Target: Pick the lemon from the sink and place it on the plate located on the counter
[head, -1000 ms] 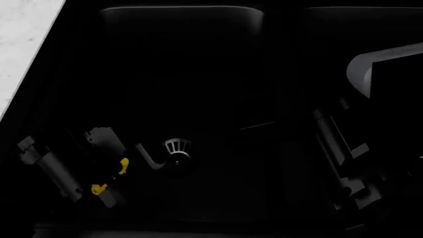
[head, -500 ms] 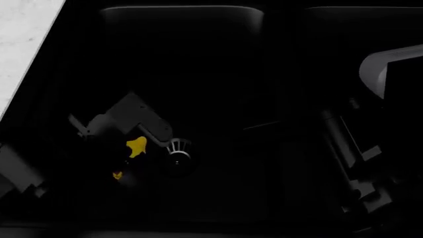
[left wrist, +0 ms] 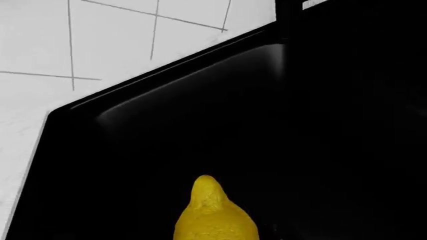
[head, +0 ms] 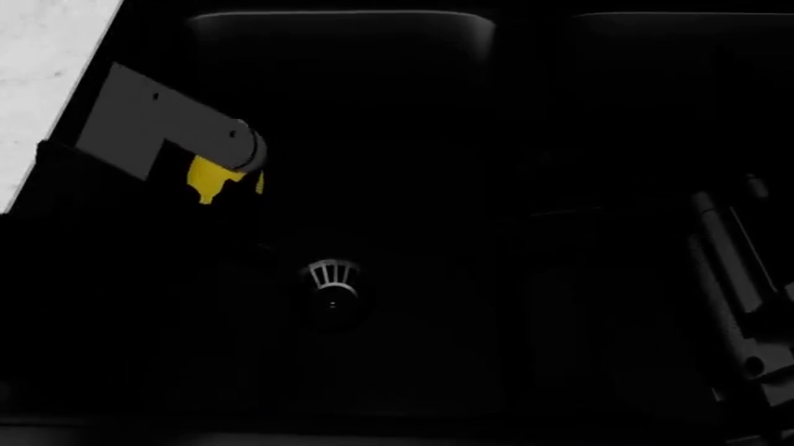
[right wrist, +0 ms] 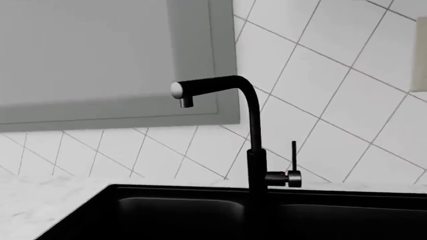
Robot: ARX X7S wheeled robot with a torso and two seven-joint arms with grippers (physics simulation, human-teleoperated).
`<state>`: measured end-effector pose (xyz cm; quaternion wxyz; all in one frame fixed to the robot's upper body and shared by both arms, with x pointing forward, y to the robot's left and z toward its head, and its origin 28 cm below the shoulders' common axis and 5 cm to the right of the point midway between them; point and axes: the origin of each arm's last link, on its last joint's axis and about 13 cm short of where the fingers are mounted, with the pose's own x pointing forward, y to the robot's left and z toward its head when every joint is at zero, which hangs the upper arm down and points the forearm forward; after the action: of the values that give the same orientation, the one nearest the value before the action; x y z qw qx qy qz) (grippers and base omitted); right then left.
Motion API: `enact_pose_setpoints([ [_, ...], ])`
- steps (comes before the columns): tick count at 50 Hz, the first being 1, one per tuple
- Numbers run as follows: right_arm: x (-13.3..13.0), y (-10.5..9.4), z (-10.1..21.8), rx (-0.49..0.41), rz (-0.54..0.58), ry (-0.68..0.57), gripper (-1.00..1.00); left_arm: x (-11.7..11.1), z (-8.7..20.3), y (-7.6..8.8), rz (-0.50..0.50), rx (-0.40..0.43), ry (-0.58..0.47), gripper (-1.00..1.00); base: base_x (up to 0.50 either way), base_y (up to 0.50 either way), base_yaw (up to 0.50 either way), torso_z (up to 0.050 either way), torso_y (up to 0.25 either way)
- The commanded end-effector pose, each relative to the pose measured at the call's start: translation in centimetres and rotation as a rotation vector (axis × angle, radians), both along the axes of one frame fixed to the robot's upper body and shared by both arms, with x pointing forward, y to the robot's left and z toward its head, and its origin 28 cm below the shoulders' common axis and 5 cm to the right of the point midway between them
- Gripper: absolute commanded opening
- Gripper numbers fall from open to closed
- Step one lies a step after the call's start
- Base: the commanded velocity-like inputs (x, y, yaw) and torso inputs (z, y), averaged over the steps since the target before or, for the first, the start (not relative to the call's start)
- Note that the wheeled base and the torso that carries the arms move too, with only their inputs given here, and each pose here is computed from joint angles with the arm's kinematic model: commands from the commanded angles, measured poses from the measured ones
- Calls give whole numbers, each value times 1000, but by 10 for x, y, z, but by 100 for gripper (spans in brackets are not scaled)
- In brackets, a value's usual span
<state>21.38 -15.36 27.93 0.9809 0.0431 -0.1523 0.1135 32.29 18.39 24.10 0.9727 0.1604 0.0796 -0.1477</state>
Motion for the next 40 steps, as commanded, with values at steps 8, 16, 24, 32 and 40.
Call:
enact_pose_setpoints([
  [8,0,1,-1,22,40,17,100,-41,24,-7,-7,-106,-188,-100,0,0,0,0,0],
  [16,1,3,-2,14,42,23,100,-45,30,-10,-41,-106,-194,-100,0,0,0,-20,129],
  [24,0,3,-2,12,50,18,100,-47,26,-10,-46,-114,-193,-100,0,0,0,-34,216],
  [32,-3,2,0,21,62,10,100,-50,27,-10,-41,-112,-199,-100,1,0,0,-34,217],
  [40,-3,2,-1,20,60,7,100,-51,26,-10,-39,-114,-197,-100,1,0,0,-34,217],
])
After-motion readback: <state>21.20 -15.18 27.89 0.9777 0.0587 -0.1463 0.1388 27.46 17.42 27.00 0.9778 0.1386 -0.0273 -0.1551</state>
